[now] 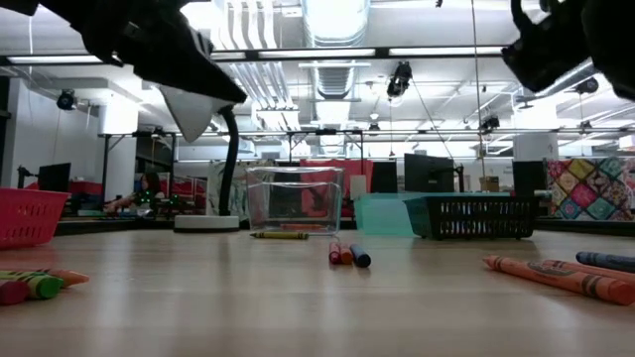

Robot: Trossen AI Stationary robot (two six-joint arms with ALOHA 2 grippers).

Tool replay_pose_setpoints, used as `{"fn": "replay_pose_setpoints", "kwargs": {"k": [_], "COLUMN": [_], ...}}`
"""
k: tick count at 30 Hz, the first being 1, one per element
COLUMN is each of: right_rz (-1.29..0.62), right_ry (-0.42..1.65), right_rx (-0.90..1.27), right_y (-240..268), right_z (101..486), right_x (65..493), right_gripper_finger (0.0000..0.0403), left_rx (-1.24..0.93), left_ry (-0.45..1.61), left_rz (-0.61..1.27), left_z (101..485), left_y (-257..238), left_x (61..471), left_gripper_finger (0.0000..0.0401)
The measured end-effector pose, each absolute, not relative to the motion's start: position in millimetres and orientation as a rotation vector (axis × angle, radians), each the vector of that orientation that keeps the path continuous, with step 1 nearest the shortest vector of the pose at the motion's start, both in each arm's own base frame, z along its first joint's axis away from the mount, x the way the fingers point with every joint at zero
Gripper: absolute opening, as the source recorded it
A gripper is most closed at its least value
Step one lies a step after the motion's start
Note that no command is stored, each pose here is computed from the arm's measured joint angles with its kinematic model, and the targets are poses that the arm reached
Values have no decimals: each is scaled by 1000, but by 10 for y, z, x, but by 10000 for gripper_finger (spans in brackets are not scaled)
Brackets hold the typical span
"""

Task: Sort crayons
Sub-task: Put the orange crayon into the transparent bin

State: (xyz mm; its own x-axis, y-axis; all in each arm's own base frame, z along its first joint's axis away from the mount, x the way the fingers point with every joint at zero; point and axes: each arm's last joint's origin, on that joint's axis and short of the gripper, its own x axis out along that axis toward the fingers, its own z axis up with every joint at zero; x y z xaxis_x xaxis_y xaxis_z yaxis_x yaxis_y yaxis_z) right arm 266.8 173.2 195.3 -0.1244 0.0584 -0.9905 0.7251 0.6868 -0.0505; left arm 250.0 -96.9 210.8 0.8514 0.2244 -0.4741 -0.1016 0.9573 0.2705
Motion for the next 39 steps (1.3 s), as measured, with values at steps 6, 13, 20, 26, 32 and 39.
{"fn": "replay_pose_setpoints", "kwargs": {"k": [6,13,20,26,32,39], "right_rz": [-648,-653,-652,-663,-669,-684], "right_ry": [1526,1511,1501,1502,1502,1492], "right_rx": [724,751,771,775,777,765], "right_y": [1748,1730,1704,1679,1675,1657], "right_z": [1781,1622,1490,1417,1411,1386], "right_x": [2686,2658,2617,2578,2572,2552], "right_gripper_finger": [142,144,146,139,128,75], "left_rx": [319,344,343,343,342,342], "left_ry": [458,441,441,441,441,441], "left_rz": [144,140,143,145,146,147], "left_z": [2178,2198,2199,2199,2199,2199], "left_y": [-987,-984,-978,-971,-969,-968], "left_x": [2540,2553,2556,2559,2559,2560], "left_gripper_finger": [0,0,0,0,0,0]}}
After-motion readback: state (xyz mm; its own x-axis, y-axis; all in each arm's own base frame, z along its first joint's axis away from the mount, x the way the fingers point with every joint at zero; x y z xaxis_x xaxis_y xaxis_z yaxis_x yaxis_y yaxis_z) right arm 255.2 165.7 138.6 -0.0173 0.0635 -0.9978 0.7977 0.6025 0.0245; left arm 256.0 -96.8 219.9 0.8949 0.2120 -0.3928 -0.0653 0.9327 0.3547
